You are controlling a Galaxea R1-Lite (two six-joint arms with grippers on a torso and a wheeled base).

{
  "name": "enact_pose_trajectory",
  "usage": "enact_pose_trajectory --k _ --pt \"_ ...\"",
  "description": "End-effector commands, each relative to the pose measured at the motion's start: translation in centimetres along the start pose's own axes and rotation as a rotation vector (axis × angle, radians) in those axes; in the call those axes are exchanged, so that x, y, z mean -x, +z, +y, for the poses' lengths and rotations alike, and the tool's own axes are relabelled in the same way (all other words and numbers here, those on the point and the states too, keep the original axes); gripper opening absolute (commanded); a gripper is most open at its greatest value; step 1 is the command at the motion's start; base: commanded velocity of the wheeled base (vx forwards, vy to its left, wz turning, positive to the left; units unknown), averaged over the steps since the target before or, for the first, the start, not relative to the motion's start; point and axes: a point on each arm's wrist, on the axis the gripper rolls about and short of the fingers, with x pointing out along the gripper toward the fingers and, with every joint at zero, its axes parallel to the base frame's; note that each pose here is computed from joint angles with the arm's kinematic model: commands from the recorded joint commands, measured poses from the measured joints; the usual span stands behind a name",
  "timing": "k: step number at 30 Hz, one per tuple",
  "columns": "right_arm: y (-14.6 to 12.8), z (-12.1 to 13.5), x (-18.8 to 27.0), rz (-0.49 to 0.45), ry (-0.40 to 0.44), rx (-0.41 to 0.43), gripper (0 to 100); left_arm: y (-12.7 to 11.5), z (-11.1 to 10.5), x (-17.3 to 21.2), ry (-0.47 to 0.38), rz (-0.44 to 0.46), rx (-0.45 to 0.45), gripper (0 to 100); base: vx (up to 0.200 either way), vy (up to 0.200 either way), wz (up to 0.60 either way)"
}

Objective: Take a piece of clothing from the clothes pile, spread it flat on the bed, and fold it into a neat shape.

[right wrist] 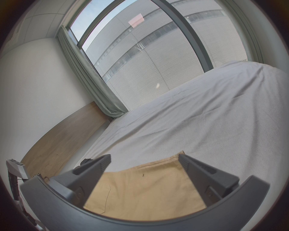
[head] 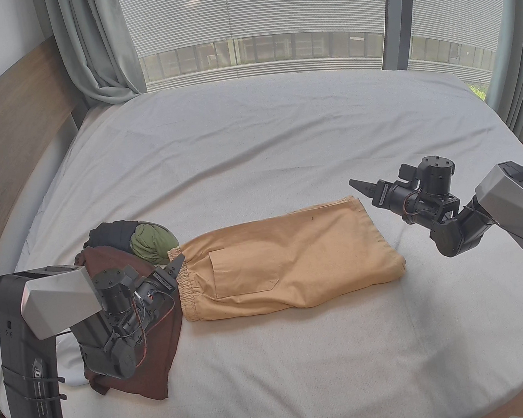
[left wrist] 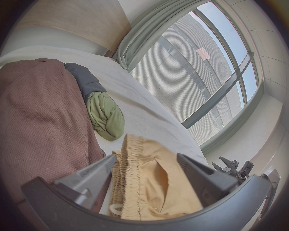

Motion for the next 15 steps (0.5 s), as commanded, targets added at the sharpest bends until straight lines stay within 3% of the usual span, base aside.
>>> enact_pose_trajectory --k 1,10,15 --pt "-0.6 -0.5 -0.4 -0.018 -0.013 0.002 100 0.6 0.1 -0.1 0.006 -0.024 0.004 100 0.0 0.0 0.0" --pt "0.6 -0.2 0.7 -0.057 -0.034 -0.015 100 0.8 0.7 0.6 0.062 -0.042 0.002 100 0.0 0.0 0.0" --pt "1.4 1.2 2.4 -0.041 -0.035 -0.019 100 1.9 -0.7 2.0 0.045 -0.045 -0.006 100 0.0 0.0 0.0"
